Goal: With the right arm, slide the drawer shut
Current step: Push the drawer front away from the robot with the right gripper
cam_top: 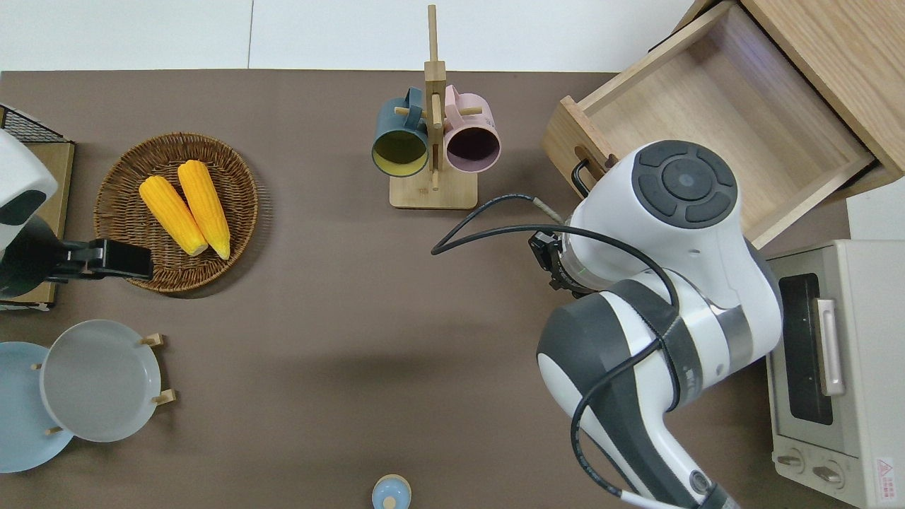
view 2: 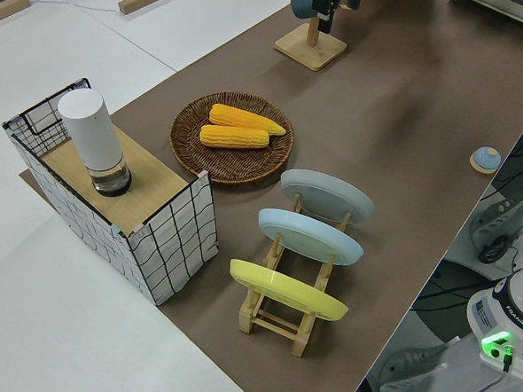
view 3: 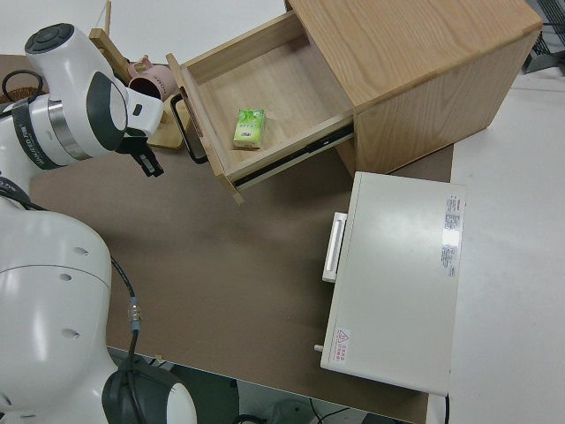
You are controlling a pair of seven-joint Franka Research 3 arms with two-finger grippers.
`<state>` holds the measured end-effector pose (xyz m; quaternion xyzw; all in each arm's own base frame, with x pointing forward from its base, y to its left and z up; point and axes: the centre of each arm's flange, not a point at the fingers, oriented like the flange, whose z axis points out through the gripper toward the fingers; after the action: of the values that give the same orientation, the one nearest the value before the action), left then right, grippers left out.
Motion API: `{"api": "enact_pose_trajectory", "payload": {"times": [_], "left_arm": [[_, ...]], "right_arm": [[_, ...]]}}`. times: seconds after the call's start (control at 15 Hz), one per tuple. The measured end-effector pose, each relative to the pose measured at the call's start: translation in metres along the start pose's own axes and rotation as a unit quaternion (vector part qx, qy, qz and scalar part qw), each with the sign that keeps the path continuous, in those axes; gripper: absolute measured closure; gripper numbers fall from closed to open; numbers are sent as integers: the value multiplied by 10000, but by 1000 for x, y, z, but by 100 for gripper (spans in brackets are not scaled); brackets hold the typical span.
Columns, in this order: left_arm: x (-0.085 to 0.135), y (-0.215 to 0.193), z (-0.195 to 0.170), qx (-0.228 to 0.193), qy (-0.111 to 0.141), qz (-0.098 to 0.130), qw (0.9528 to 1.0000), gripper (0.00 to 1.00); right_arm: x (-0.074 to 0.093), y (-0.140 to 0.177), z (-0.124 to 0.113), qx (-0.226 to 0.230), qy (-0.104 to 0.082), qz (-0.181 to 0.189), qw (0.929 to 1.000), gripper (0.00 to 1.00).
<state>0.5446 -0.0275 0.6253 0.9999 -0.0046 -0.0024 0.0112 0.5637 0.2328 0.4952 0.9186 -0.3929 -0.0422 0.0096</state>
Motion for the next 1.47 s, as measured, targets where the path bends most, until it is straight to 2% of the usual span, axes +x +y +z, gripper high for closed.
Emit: {"api": "enact_pose_trajectory", "payload": {"times": [0.27,0.73,1.47], "left_arm": [[0,0,0,0,0,0,10000,0],[0,0,0,0,0,0,10000,0],[0,0,0,0,0,0,10000,0]], "right_arm": [[14,3,1,32,45,115,9999,99],[48,7,4,215,148,399,9989,99],[63,-1,18,377,226,471,9979,99]]}}
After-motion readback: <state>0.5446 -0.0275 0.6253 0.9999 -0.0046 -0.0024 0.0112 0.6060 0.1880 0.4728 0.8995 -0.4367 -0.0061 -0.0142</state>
